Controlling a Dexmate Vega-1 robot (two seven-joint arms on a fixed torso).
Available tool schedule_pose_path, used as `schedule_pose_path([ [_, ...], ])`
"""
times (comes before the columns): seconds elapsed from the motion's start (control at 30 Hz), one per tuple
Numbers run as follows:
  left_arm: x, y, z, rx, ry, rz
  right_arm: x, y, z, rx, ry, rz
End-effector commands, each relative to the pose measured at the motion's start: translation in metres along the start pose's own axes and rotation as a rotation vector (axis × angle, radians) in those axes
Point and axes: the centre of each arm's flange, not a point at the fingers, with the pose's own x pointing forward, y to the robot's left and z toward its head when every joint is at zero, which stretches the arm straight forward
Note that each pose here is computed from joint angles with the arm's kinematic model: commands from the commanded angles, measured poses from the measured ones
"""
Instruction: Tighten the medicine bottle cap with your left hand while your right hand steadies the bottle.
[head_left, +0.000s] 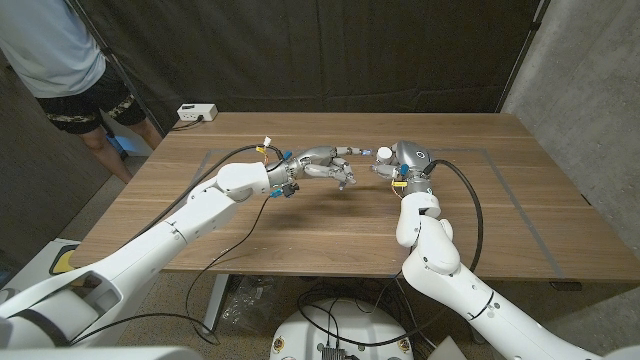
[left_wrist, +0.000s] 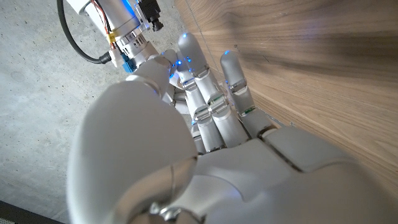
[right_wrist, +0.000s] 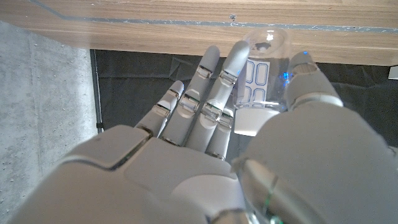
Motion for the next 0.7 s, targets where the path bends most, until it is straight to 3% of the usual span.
schedule_pose_path([
  [0.03, 0.0038, 0.0017, 0.0016, 0.009, -0.022, -0.018, -0.0020, 0.0018, 0.0011, -0.002, 0.004, 0.005],
  [0.4, 0.0061, 0.0022, 0.0014, 0.012, -0.020, -0.026, -0.0028, 0.0027, 0.0076, -0.001, -0.014, 0.012],
  [0.7, 0.0091, 0.0024, -0.0001, 0.007, -0.030, -0.028, -0.0024, -0.0053, 0.0108, -0.003, -0.019, -0.014],
])
